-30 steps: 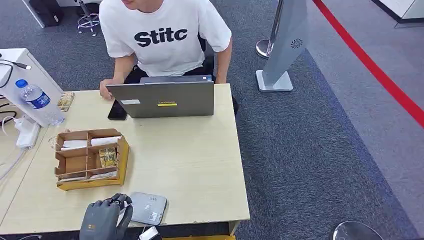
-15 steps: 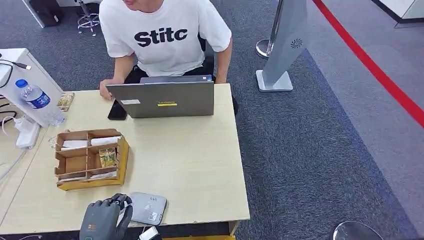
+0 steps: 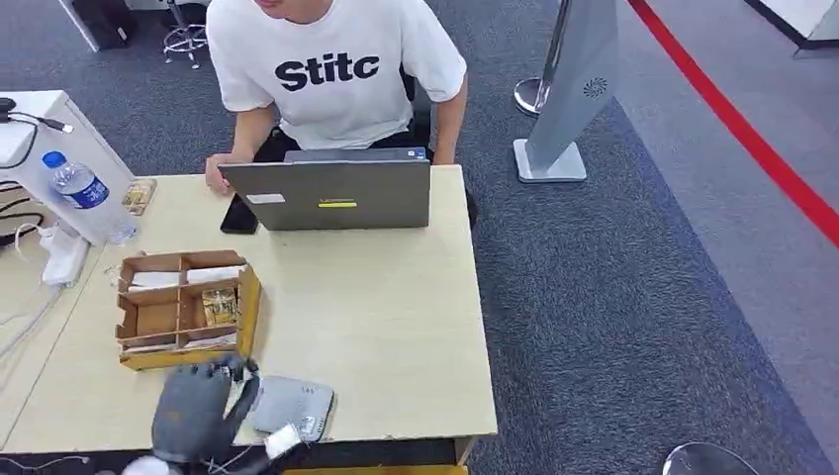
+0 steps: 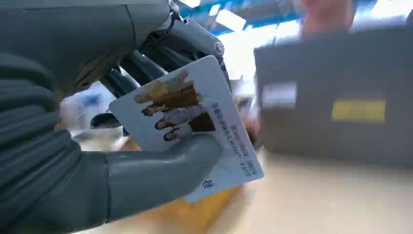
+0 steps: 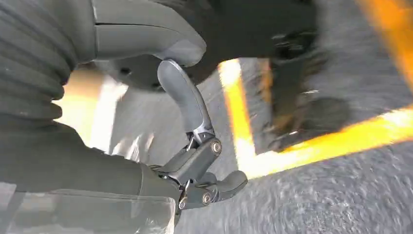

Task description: Pass the card to the sensor for recognition and then transmit it.

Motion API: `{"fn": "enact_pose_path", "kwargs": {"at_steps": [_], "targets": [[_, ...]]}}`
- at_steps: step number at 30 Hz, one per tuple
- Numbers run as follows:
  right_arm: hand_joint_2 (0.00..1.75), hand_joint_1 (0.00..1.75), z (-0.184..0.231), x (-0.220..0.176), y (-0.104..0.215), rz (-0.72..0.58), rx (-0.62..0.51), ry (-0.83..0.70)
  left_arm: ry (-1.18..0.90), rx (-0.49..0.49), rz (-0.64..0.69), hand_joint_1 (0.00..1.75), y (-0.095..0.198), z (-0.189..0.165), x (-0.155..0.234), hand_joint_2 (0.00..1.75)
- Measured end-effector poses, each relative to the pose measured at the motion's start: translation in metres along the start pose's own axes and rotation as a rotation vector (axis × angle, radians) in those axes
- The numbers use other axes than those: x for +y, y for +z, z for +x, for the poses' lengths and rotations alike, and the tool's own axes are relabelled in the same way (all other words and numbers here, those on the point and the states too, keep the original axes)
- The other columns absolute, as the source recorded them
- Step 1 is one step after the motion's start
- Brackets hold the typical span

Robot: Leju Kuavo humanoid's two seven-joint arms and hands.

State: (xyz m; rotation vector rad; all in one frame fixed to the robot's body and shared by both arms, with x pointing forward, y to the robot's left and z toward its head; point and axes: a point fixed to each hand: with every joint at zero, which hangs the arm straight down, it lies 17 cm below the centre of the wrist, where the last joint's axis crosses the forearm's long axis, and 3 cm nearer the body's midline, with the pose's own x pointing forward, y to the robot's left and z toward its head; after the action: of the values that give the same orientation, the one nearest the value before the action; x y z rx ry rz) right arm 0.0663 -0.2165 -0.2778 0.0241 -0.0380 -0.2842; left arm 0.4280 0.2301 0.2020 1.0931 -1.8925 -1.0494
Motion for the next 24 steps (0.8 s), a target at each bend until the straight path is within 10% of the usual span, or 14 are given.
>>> {"fn": "enact_pose_path", "kwargs": {"at_steps": [5, 24], "targets": [[1.75, 0.0, 0.016, 0.008, 0.002, 0.013, -0.026, 0.059, -0.139, -0.009, 0.24, 1.75, -0.112, -0.096, 0.122, 1.75], [1.75, 0.0, 0.009, 0.006, 0.001, 0.009, -0.022, 0.085, -0.17, 0.043, 0.251, 1.75, -0.119, -0.116, 0.135, 1.75]]}}
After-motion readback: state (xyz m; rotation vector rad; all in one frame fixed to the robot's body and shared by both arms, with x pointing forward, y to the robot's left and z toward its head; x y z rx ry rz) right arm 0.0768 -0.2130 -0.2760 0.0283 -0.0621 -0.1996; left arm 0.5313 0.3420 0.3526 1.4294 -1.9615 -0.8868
